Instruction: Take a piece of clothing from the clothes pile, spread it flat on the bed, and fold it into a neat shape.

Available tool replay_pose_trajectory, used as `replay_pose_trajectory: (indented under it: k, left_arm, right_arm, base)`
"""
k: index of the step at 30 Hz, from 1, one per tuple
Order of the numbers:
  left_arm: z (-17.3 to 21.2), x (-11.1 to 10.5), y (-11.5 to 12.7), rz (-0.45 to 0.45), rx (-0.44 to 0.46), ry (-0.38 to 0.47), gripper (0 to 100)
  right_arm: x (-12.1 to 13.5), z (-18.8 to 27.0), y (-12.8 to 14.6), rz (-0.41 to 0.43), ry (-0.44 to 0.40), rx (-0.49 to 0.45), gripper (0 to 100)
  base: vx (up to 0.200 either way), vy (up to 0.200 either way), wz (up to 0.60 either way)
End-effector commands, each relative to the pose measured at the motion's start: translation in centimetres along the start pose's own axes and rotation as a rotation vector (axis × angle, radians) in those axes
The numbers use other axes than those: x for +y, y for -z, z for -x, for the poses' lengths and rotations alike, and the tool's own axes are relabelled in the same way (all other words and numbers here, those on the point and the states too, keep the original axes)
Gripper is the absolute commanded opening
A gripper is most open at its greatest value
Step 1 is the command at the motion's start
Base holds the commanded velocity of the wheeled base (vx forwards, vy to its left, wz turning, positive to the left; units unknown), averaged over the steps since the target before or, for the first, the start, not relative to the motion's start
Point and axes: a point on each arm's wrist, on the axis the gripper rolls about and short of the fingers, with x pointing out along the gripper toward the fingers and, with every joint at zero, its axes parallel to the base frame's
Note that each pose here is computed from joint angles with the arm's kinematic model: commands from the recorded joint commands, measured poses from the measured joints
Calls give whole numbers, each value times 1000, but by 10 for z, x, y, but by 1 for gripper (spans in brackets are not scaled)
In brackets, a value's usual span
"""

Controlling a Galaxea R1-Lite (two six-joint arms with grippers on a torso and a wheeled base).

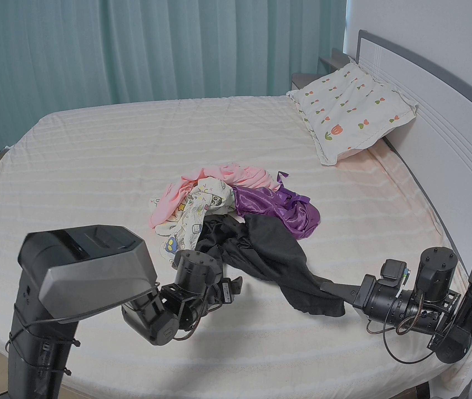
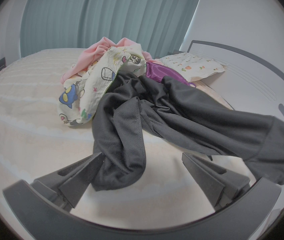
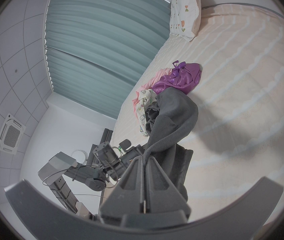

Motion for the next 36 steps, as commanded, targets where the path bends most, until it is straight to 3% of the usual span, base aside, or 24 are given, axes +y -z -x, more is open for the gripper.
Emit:
replay_pose_trajectory:
  k: [1, 7, 14, 18, 33, 34, 36]
  left_arm:
    - [-28, -6, 21, -10, 15, -42, 100]
    - [-26, -4, 21, -11, 16, -59, 100]
    - [3, -8, -14, 9, -48, -57, 100]
    - [11, -2, -25, 15, -34, -84, 100]
    - [-22, 7, 1, 14, 10, -140, 100]
    - [-23, 8, 2, 17, 8, -142, 0]
    - [-25, 9, 2, 17, 10, -147, 0]
  right_arm:
    - [-1, -1, 1, 1, -4, 0, 0]
    - [-1, -2, 1, 0, -1, 2, 0]
    - [-3, -2, 2, -4, 4, 6, 0]
    - [-3, -2, 2, -4, 4, 6, 0]
    - [-3, -3, 2, -7, 4, 7, 0]
    - [-3, -3, 2, -7, 4, 7, 0]
    - [-3, -3, 2, -8, 4, 7, 0]
  base:
    - [0, 0, 0]
    - [0, 0, 0]
    - [0, 0, 0]
    - [0, 0, 0]
    - [0, 0, 0]
    - [0, 0, 0]
    - [0, 0, 0]
